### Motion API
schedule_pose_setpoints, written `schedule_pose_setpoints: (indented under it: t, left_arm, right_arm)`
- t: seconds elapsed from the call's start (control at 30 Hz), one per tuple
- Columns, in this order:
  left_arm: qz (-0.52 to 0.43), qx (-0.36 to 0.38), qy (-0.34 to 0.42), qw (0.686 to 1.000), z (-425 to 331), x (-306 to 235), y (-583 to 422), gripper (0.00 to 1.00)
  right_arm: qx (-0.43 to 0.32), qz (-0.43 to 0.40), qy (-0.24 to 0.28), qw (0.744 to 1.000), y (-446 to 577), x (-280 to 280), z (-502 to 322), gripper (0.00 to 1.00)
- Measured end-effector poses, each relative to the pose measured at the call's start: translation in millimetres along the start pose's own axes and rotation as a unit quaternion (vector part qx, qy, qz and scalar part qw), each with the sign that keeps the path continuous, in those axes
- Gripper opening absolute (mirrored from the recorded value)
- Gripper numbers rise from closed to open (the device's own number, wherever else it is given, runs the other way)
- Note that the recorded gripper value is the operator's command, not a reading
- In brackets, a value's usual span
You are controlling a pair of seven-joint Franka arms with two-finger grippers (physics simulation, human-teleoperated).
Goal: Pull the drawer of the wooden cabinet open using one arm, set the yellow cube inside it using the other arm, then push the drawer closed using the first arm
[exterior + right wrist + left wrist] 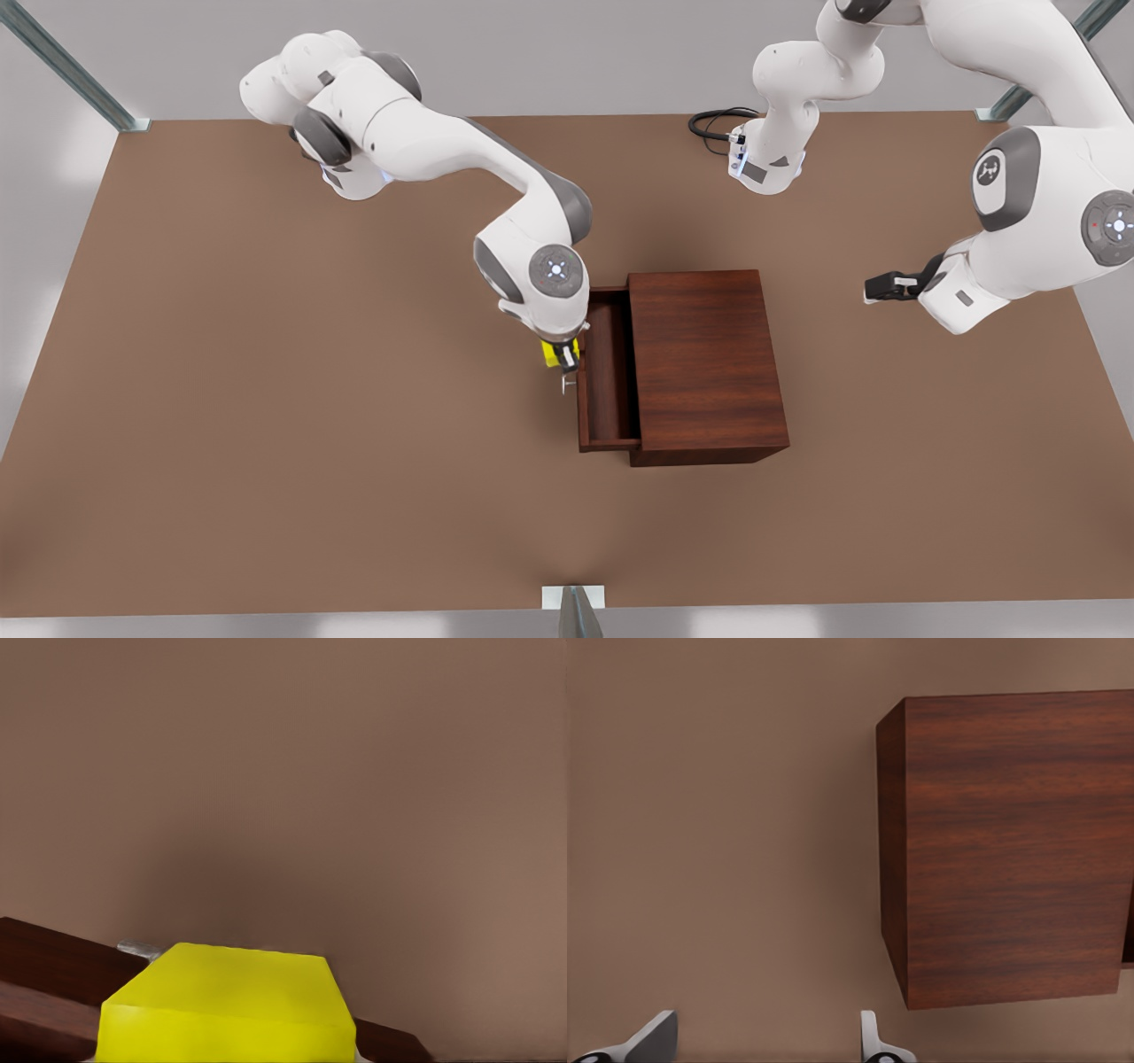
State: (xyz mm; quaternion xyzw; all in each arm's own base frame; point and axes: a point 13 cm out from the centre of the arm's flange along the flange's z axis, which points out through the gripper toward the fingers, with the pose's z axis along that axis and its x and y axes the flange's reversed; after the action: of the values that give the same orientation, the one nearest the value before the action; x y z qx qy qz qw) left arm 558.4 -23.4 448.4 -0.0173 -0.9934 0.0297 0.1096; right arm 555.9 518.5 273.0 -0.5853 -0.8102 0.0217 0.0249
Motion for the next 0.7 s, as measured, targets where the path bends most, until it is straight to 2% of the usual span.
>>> schedule_pose_setpoints:
  t: [0.2,0.63,0.67,0.7]
  left_arm:
    - [-0.007,-0.001,0.008,1.000,4,1,10,1.00]
    - [-0.004,-0.003,0.005,1.000,4,-1,9,1.00]
    - [-0.004,-0.003,0.005,1.000,4,-1,9,1.00]
    - [-0.004,-0.003,0.005,1.000,4,-1,10,1.00]
  right_arm:
    - [-0.013,0.035,0.006,0.999,-7,47,10,0.53]
    - [-0.059,0.153,0.045,0.985,12,80,17,0.55]
    - [-0.062,0.160,0.048,0.984,14,82,16,0.71]
    - [-0.062,0.167,0.050,0.983,15,83,17,1.00]
